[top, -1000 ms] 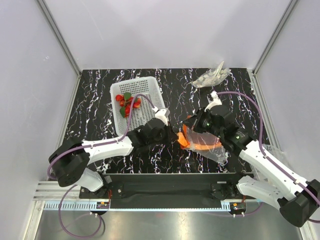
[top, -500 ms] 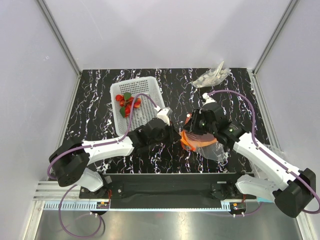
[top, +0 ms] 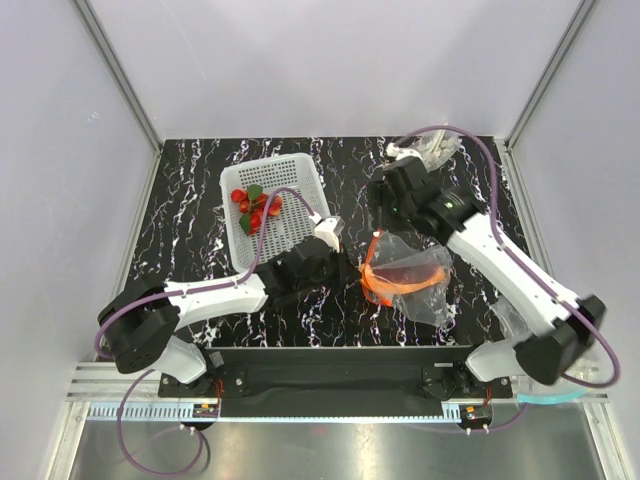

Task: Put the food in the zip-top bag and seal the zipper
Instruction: Place the fake food in the zipper food storage bag.

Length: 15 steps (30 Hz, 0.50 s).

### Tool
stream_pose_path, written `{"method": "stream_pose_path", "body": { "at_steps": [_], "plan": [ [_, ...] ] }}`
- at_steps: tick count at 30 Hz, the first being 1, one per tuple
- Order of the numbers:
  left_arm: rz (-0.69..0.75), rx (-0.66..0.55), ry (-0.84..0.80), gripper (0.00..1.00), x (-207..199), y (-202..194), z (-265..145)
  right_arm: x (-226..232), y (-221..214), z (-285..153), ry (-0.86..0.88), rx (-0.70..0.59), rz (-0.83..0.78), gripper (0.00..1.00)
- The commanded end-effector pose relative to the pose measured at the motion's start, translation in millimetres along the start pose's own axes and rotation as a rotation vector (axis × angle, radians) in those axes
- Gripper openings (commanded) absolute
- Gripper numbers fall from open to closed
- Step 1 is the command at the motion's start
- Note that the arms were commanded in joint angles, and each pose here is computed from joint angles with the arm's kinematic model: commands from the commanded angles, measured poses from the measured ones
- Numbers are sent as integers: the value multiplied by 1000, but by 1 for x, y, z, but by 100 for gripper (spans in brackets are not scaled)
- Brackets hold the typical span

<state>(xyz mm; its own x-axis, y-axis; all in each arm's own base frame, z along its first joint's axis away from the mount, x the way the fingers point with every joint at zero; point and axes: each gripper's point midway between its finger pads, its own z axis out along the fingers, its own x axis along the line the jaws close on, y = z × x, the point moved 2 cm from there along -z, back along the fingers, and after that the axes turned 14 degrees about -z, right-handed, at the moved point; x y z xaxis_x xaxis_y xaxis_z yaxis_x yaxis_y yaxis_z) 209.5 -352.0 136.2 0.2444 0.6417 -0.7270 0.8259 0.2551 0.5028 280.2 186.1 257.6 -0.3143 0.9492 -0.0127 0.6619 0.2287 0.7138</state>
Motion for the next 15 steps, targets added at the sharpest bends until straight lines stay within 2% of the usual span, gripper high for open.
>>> {"method": "stream_pose_path", "body": {
  "at_steps": [1, 8, 15],
  "plan": [
    [31, -54, -66, 13, -16, 12, 0, -14, 0, 14, -94, 102, -152, 84],
    [36, -61, -81, 13, -21, 14, -2, -5, -10, 58, -105, 254, -218, 91],
    [41, -75, -89, 12, -23, 18, -6, -2, -36, 73, -100, 363, -223, 94]
  ]
}}
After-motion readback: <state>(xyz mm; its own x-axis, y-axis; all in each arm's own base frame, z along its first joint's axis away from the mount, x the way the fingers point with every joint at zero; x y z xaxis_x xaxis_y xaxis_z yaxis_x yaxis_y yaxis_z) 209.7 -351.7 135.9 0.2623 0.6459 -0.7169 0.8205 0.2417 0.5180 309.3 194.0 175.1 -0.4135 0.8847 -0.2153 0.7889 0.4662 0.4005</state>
